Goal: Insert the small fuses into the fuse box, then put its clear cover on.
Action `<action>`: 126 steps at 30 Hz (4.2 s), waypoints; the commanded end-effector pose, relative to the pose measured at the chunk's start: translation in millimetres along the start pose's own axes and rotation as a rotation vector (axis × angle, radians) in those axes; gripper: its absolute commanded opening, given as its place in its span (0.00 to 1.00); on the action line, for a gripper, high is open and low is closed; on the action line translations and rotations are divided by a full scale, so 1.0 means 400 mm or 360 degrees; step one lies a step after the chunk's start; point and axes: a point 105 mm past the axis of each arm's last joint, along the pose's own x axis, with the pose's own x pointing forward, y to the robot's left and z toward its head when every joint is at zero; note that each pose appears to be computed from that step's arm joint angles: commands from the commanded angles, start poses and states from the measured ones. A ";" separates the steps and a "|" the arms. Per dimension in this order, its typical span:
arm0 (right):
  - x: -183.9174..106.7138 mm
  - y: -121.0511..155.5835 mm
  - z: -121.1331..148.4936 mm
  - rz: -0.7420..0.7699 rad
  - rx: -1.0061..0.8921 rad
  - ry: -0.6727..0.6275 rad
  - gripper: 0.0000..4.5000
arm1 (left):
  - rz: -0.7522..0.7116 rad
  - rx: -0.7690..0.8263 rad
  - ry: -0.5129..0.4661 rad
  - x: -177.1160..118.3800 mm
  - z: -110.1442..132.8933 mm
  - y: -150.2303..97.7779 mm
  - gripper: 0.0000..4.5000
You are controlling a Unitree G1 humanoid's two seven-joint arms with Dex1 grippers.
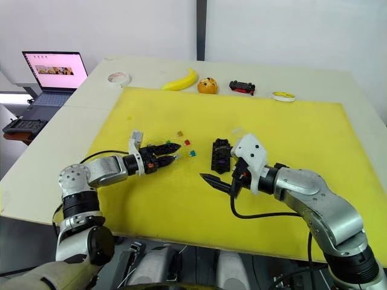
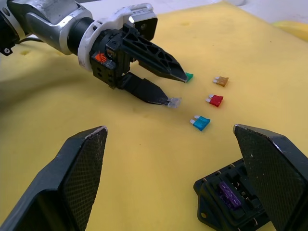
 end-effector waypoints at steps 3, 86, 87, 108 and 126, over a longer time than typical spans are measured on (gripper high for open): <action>-0.003 0.002 0.025 0.0007 -0.0055 -0.0045 1.00 | 0.0062 -0.0037 0.0060 0.014 -0.022 0.028 0.81; 0.070 0.010 0.126 -0.0108 0.1363 -0.0759 1.00 | -0.0673 0.0249 -0.0150 -0.038 0.023 -0.292 0.01; 0.072 0.006 0.133 -0.0106 0.1418 -0.0782 1.00 | -0.0697 0.0250 -0.0140 -0.038 0.017 -0.300 0.01; 0.096 -0.032 0.183 -0.0091 0.1649 -0.0922 0.48 | -0.0765 0.0214 -0.0087 -0.021 -0.004 -0.346 0.00; 0.088 -0.039 0.189 -0.0095 0.1659 -0.0951 0.42 | -0.0762 0.0189 -0.0105 -0.016 -0.002 -0.345 0.00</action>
